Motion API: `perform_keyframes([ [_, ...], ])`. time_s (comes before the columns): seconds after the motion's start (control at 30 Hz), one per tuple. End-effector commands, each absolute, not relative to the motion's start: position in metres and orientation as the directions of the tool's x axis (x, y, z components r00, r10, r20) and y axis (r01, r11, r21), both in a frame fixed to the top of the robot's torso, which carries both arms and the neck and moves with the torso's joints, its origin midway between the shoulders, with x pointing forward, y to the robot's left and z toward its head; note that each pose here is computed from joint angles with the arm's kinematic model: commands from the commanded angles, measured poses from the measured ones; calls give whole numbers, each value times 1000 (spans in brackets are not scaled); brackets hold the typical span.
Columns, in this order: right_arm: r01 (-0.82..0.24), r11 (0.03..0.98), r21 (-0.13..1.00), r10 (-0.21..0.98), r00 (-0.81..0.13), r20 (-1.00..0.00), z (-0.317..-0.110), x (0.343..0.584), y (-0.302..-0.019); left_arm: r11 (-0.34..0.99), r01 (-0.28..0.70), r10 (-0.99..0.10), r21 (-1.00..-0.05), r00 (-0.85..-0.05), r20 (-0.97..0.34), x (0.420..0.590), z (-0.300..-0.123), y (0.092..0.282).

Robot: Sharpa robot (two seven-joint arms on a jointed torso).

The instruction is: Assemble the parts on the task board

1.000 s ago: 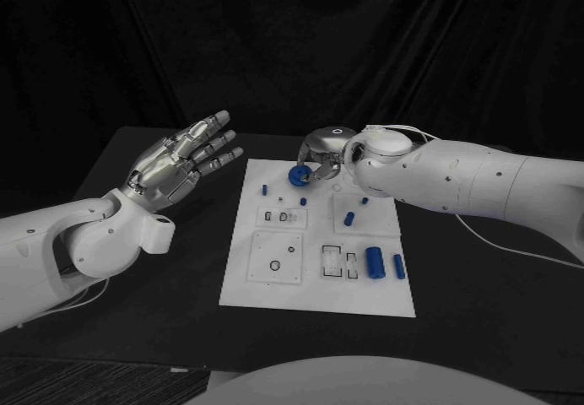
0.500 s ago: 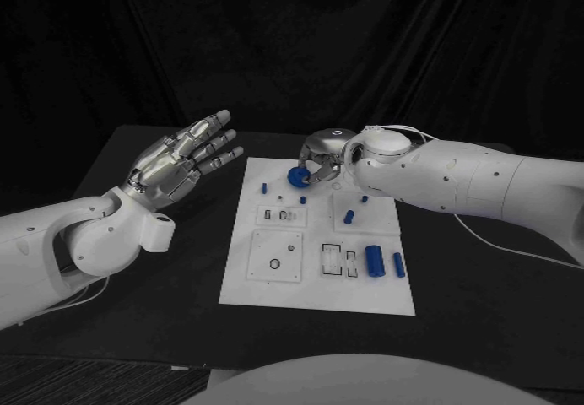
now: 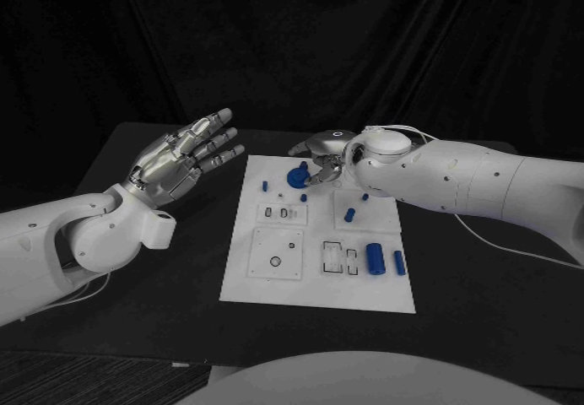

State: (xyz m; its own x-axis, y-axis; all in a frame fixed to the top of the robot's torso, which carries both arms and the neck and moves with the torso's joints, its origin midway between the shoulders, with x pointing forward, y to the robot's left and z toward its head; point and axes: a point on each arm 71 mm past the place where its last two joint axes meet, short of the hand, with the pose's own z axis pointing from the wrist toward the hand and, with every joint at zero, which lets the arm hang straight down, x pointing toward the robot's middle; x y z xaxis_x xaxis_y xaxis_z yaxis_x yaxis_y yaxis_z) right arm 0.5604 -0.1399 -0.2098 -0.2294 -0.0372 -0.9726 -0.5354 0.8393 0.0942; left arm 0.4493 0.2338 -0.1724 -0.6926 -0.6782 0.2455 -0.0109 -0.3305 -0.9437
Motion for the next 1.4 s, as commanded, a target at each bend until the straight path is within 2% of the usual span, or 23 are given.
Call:
perform_keyframes([
  [0.03, -538, 837, 97, -34, -227, -973, -211, 560, -140, -342, -13, -666, -940, -702, 252, 449, -172, 233],
  [0.23, -540, 836, 98, -23, -212, -977, -209, 559, -142, -340, -15, -666, -940, -702, 252, 449, -173, 233],
  [0.47, -561, 822, 102, 31, -135, -990, -197, 555, -154, -339, -16, -669, -941, -700, 252, 449, -173, 234],
  [0.7, -544, 834, 94, 76, -54, -996, -169, 546, -193, -335, -15, -674, -942, -695, 251, 449, -174, 237],
  [0.93, -465, 881, 88, 92, -14, -996, -157, 537, -244, -334, -15, -675, -942, -694, 250, 450, -174, 237],
  [1.17, -385, 919, 85, 107, 37, -994, -162, 530, -286, -334, -23, -679, -942, -687, 258, 447, -179, 240],
  [1.4, -381, 921, 76, 115, 81, -990, -174, 520, -314, -334, -28, -680, -942, -685, 262, 446, -182, 241],
])
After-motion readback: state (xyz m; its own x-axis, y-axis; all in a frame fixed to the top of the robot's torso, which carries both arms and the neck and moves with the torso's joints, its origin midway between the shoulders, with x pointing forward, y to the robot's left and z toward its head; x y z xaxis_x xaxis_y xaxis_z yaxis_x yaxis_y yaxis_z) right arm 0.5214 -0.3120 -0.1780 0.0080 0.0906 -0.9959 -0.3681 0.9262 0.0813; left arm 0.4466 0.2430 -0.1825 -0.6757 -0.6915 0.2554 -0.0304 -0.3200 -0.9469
